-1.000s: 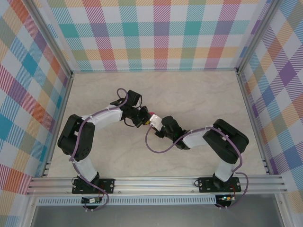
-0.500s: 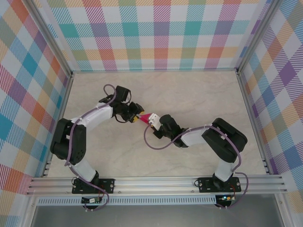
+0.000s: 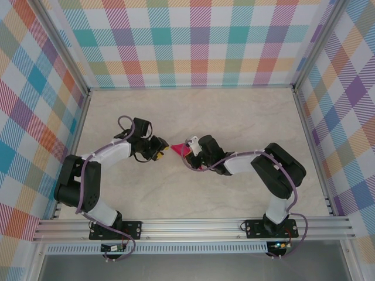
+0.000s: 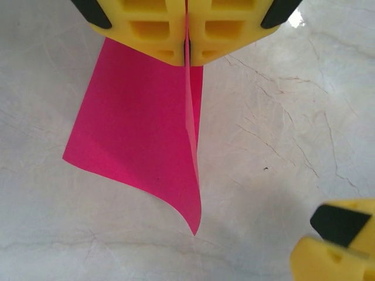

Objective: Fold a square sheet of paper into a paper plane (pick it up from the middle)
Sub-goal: Fold the wing for the fifth time at the center of the table.

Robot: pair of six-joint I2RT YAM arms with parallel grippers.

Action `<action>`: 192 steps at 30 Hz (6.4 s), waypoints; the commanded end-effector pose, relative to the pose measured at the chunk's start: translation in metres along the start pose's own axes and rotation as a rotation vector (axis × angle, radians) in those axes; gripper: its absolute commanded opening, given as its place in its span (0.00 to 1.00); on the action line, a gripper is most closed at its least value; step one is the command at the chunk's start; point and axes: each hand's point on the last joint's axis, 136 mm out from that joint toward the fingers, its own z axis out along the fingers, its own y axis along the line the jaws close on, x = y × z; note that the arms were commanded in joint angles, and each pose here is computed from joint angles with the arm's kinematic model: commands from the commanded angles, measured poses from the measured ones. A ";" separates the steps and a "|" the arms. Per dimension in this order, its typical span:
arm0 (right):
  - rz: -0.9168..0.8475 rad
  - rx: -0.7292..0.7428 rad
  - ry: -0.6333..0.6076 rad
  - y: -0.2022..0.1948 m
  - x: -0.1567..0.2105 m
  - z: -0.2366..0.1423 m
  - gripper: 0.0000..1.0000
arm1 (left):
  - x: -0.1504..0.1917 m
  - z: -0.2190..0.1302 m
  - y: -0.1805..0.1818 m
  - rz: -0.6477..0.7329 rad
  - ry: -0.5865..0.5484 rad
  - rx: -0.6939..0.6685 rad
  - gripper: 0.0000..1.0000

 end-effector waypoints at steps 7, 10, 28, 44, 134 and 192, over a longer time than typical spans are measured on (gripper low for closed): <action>0.225 -0.147 0.069 0.014 0.004 0.009 0.08 | 0.018 0.005 -0.014 0.099 0.023 0.119 0.32; 0.260 -0.159 0.073 0.014 0.004 0.010 0.08 | 0.023 0.011 -0.015 0.107 0.040 0.124 0.30; 0.473 -0.228 0.133 0.007 0.017 0.014 0.09 | 0.037 0.040 -0.019 0.140 0.101 0.132 0.23; 0.572 -0.282 0.207 0.009 0.026 0.019 0.10 | 0.047 0.061 -0.032 0.205 0.154 0.181 0.16; 0.516 -0.225 0.472 0.009 0.035 -0.015 0.07 | 0.040 0.058 -0.044 0.317 0.110 0.158 0.08; 0.705 -0.313 0.390 0.004 0.036 -0.020 0.17 | 0.064 0.086 -0.010 0.314 0.148 0.124 0.05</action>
